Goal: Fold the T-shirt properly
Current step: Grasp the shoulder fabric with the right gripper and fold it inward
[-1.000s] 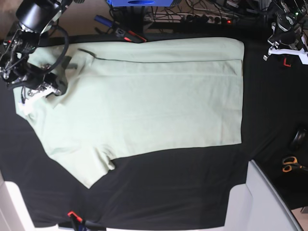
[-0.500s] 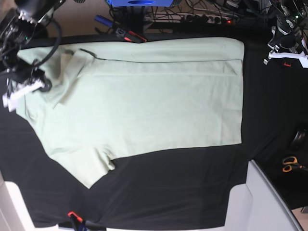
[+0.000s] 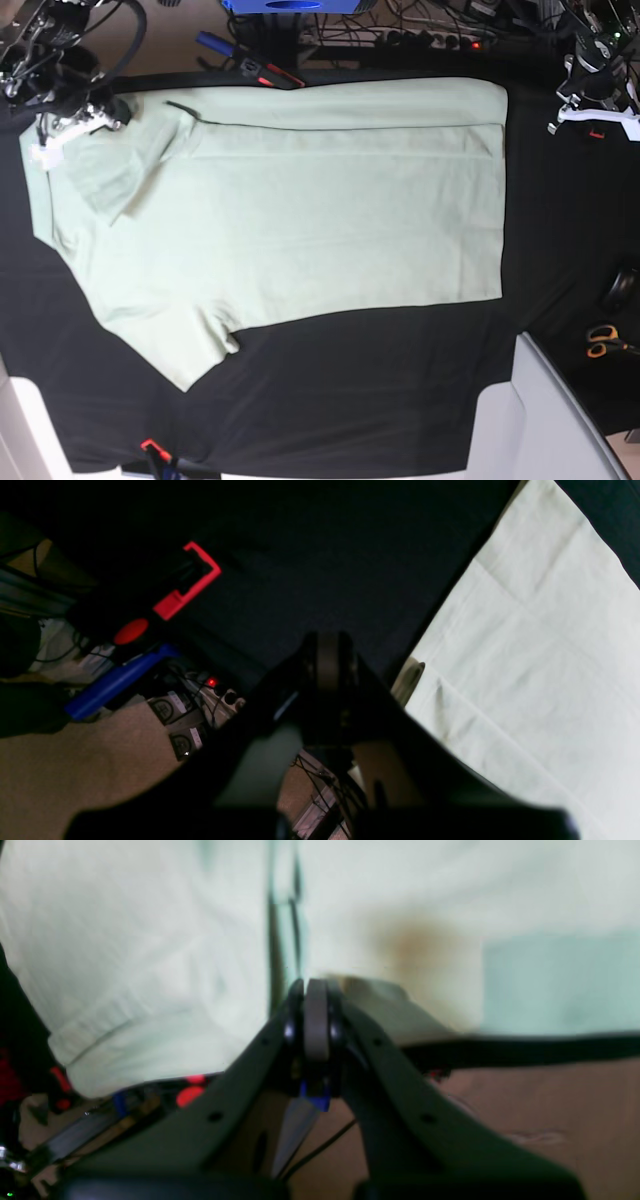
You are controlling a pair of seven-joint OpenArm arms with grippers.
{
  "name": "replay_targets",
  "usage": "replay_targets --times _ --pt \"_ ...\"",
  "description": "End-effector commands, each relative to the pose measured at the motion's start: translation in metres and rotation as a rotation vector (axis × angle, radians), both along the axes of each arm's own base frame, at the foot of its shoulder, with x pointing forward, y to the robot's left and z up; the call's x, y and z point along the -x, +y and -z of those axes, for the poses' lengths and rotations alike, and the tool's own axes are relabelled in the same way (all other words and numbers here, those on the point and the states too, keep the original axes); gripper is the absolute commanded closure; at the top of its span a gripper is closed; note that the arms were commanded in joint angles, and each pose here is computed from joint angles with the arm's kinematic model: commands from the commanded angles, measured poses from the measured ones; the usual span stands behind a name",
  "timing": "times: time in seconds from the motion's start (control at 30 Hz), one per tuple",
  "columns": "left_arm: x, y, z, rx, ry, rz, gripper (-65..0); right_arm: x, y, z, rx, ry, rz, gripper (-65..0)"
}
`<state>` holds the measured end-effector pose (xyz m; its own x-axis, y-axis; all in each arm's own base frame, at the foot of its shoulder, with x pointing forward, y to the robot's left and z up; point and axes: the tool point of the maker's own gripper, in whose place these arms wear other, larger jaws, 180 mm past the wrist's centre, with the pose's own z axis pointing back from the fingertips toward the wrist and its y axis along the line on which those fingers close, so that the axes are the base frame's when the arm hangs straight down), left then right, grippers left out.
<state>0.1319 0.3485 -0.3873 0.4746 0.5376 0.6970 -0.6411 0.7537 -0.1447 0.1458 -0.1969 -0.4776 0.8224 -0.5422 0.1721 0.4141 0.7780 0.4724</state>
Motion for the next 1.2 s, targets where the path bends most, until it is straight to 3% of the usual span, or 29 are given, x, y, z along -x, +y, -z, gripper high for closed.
replay_targets --times 0.0,0.3,0.83,1.17 --pt "-0.002 0.006 -0.009 -0.030 -0.018 0.009 0.0 -0.007 -0.004 -0.003 0.004 -0.038 0.014 -0.1" --pt "-0.004 0.010 -0.014 -0.047 -0.019 0.021 0.0 -0.009 0.033 0.008 -0.056 -0.024 -0.074 -0.1" --pt "-0.004 0.010 -0.013 -0.047 -0.017 0.021 0.0 -0.036 0.041 0.000 -0.072 -0.071 -0.089 -0.1" --pt "-0.004 0.010 -0.014 -0.047 -0.019 0.021 0.0 -0.024 0.057 0.015 -0.144 -0.001 -0.100 -0.1"
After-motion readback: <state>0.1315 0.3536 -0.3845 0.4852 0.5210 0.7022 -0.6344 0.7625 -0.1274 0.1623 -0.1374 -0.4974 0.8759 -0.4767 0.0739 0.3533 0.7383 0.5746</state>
